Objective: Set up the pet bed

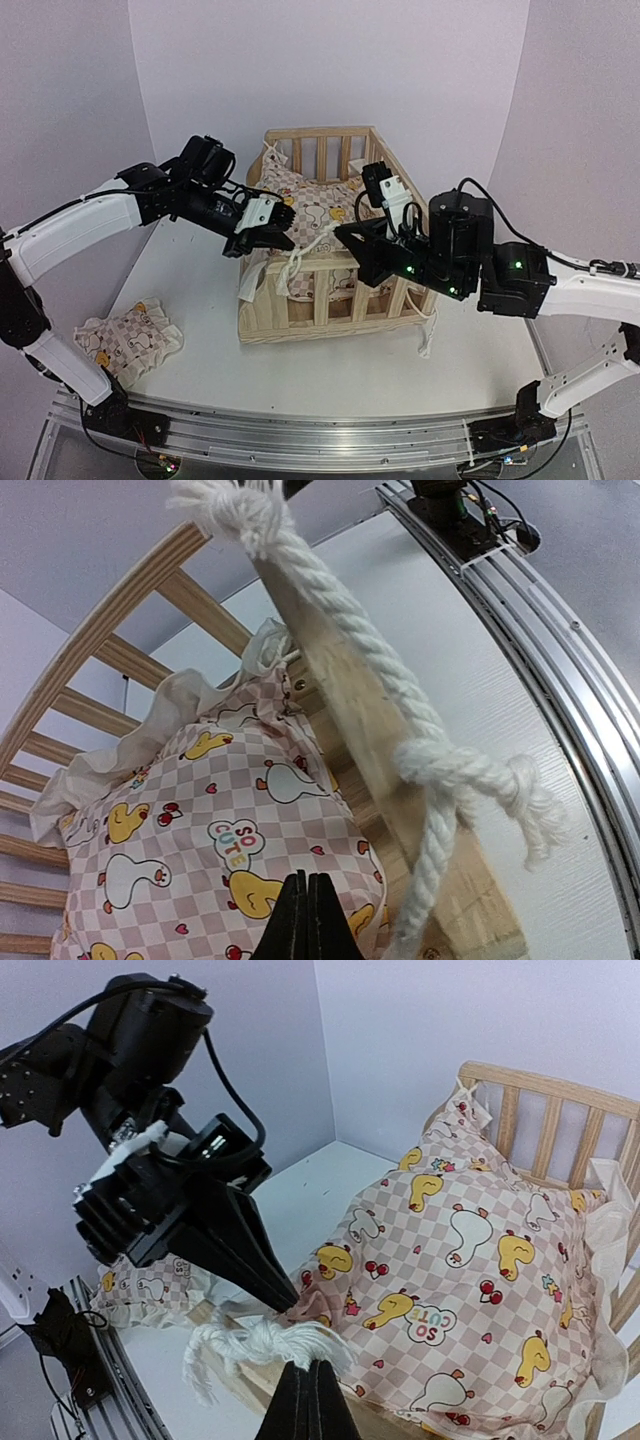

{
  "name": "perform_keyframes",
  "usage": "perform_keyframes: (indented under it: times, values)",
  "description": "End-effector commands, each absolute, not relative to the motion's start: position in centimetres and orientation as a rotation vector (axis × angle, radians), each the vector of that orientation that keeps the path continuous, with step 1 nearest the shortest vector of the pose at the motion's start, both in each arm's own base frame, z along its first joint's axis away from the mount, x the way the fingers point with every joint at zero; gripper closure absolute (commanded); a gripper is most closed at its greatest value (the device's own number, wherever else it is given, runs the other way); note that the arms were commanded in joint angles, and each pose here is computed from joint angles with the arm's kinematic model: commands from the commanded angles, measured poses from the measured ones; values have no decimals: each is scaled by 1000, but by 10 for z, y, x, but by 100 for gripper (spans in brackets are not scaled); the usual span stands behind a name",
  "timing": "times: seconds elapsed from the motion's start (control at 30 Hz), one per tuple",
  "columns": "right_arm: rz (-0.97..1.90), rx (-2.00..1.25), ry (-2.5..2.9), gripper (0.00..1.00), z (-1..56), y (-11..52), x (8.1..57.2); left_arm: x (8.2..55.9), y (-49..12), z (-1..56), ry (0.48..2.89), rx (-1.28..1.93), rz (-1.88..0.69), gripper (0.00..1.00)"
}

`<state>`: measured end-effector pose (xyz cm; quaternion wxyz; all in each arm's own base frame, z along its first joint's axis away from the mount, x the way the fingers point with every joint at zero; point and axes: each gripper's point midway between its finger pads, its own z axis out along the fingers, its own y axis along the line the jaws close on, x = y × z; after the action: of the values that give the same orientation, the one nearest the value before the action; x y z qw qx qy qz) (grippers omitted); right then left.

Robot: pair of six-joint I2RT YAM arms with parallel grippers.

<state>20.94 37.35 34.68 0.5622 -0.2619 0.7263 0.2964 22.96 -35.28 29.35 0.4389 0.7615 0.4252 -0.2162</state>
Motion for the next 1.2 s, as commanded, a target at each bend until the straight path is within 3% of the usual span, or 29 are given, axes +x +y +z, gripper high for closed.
perform_keyframes:
  times: [0.0, 0.33, 0.63, 0.73, 1.17]
  values:
    - [719, -577, 1717, 100, 351, 374, 224, 235, -351, 358, 936, 1765, -435, 100]
    - [749, -613, 1726, 100, 350, 389, 230, 219, -341, 359, 908, 1851, -446, 98]
    - [808, -580, 1712, 100, 363, 378, 222, 210, -340, 354, 1055, 1859, -587, 58]
    - [845, -589, 1687, 100, 375, 380, 218, 212, -342, 347, 1106, 1855, -619, 50]
    - [899, -634, 1665, 100, 385, 395, 214, 189, -348, 335, 1187, 1951, -885, 58]
